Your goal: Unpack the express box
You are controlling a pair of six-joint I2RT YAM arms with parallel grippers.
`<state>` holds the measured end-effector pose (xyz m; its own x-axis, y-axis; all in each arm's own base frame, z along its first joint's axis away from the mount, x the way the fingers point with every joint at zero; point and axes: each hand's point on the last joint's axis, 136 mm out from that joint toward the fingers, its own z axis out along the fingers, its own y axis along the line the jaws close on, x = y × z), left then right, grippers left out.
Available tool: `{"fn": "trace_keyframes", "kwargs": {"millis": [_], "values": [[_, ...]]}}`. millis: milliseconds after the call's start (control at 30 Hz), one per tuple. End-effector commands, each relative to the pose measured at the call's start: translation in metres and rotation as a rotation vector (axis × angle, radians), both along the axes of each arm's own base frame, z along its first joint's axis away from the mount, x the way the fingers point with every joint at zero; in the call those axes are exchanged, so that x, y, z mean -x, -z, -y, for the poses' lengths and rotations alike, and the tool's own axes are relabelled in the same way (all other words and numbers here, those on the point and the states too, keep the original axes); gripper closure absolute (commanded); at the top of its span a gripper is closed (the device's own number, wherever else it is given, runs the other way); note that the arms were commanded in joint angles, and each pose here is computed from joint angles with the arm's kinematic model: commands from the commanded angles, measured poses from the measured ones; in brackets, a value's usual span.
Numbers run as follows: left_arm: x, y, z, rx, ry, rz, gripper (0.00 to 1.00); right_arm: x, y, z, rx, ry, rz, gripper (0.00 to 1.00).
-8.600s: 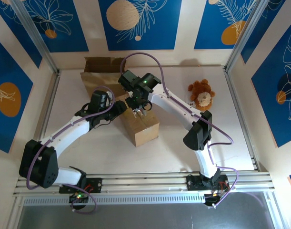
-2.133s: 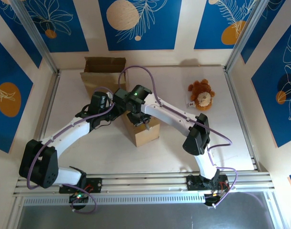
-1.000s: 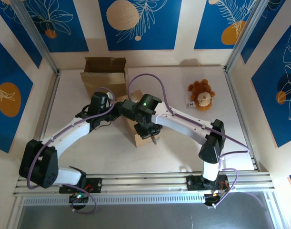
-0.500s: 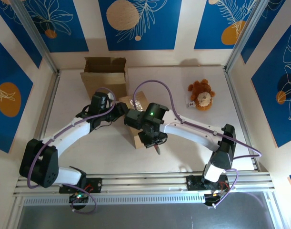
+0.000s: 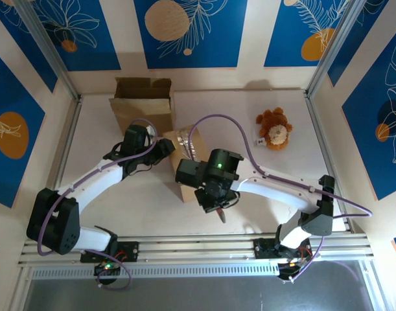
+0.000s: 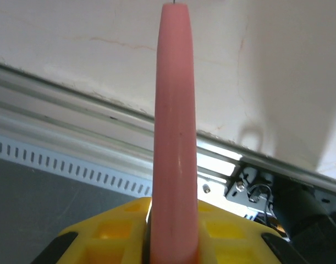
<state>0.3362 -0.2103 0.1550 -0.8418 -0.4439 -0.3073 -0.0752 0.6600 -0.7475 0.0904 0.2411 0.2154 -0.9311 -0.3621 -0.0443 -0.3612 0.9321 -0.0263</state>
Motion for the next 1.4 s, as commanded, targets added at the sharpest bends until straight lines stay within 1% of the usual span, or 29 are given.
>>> {"fn": "trace_keyframes", "kwargs": {"millis": [0,100,200,267,300,400,500,567,700,800,900,1000,1133,1200,1367], "values": [[-0.003,-0.003,-0.007,-0.041,-0.011,-0.01,0.46,0.003,-0.018,0.035,0.047,0.058,0.039,1.0],[-0.004,-0.038,-0.006,-0.055,0.022,0.055,0.36,-0.013,-0.028,0.057,0.051,0.123,0.129,1.0],[-0.002,-0.071,-0.015,-0.127,0.035,0.115,0.32,-0.028,-0.025,0.076,0.049,0.202,0.182,1.0],[-0.001,-0.085,-0.026,-0.198,0.032,0.144,0.34,-0.036,-0.016,0.085,0.047,0.246,0.194,1.0],[-0.002,-0.092,-0.033,-0.239,0.02,0.158,0.36,-0.04,-0.009,0.089,0.052,0.273,0.193,1.0],[-0.014,-0.1,-0.048,-0.328,0.006,0.165,0.5,-0.048,0.013,0.092,0.057,0.313,0.177,1.0],[-0.037,-0.091,-0.052,-0.371,0.018,0.142,0.61,-0.054,0.032,0.082,0.044,0.327,0.154,1.0],[-0.056,-0.082,-0.052,-0.401,0.027,0.139,0.65,-0.056,0.042,0.073,0.042,0.337,0.137,1.0],[-0.092,-0.06,-0.052,-0.472,0.021,0.136,0.7,-0.054,0.062,0.056,0.041,0.355,0.105,1.0],[-0.11,-0.045,-0.046,-0.474,0.026,0.14,0.7,-0.052,0.07,0.045,0.042,0.371,0.094,1.0],[-0.121,-0.029,-0.041,-0.467,0.032,0.135,0.71,-0.055,0.075,0.035,0.035,0.385,0.092,1.0],[-0.126,-0.016,-0.036,-0.458,0.041,0.133,0.71,-0.063,0.076,0.027,0.021,0.395,0.095,1.0],[-0.121,-0.004,-0.025,-0.421,0.085,0.123,0.72,-0.084,0.074,0.018,-0.019,0.391,0.104,1.0],[-0.111,0.001,-0.02,-0.414,0.107,0.118,0.72,-0.099,0.072,0.012,-0.052,0.382,0.109,1.0],[-0.08,0.007,-0.016,-0.398,0.139,0.101,0.72,-0.141,0.069,0.006,-0.08,0.351,0.128,1.0]]}}
